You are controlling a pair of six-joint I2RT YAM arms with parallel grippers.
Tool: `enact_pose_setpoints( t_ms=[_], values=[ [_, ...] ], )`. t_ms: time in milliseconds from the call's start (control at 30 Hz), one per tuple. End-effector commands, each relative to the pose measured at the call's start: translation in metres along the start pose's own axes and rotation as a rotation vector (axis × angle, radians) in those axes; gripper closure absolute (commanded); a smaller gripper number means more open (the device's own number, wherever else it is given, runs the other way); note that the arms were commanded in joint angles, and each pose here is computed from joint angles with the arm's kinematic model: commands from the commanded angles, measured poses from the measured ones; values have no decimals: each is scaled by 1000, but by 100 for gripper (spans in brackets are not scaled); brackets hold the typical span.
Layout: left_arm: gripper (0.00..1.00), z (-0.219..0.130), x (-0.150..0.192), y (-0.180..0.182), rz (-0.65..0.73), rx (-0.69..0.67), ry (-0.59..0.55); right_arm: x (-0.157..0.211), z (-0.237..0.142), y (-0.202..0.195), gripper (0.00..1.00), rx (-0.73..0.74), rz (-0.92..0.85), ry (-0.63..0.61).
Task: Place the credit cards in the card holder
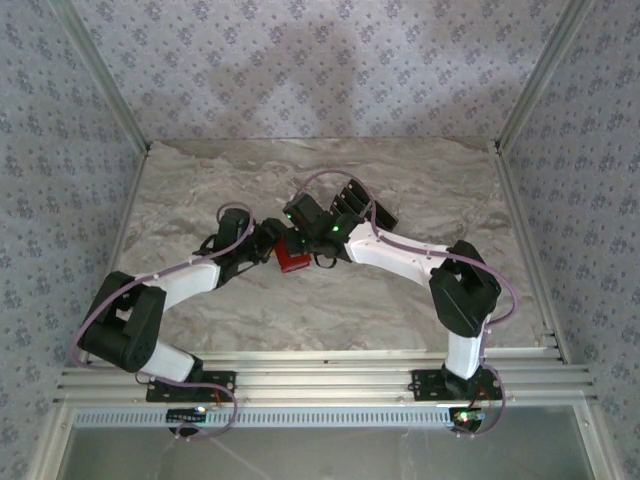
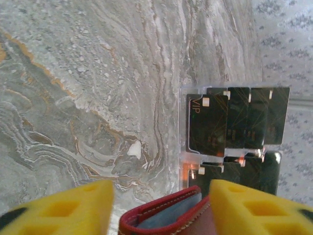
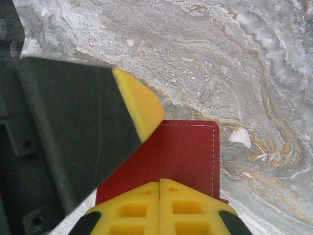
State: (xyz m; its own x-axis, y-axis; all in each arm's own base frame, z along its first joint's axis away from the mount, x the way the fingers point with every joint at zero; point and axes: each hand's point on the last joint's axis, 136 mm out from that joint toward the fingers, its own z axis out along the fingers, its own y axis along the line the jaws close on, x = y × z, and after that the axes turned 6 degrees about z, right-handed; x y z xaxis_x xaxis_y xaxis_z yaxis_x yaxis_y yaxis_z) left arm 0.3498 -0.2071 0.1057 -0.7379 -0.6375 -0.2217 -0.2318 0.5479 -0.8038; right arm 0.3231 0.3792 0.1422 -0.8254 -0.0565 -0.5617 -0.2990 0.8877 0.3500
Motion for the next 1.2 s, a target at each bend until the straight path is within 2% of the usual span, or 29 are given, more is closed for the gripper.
enact_pose_setpoints(
  t_ms=[0,167,200,467,733,767,833,900,1067,1167],
  values=[
    [59,2,-2,-8,4,26,-24,-1,-4,6,100,-22,8,-9],
    [97,0,-4,-7,17,18,-42,3,-4,-5,100,11,1,-2],
    [100,-1,-5,-7,25,16,-47,4,-5,-9,100,24,3,3],
    [100,-11,-14,-15,126,46,-108,7,-12,-64,100,126,67,3],
    [100,-16,-16,-27,219,110,-137,-1,-21,-76,100,105,112,-25],
    [100,-16,-16,-29,240,120,-143,-1,-22,-75,93,95,117,-25],
    [100,-16,-15,-33,272,137,-139,-1,-24,-72,69,65,132,-19],
    [100,-16,-14,-37,294,154,-135,-2,-26,-69,62,33,141,-20],
    [100,-16,-12,-43,315,180,-130,-6,-31,-60,56,-29,164,-23],
    [100,-16,-11,-47,326,192,-130,7,-27,-63,48,-40,178,5]
  ],
)
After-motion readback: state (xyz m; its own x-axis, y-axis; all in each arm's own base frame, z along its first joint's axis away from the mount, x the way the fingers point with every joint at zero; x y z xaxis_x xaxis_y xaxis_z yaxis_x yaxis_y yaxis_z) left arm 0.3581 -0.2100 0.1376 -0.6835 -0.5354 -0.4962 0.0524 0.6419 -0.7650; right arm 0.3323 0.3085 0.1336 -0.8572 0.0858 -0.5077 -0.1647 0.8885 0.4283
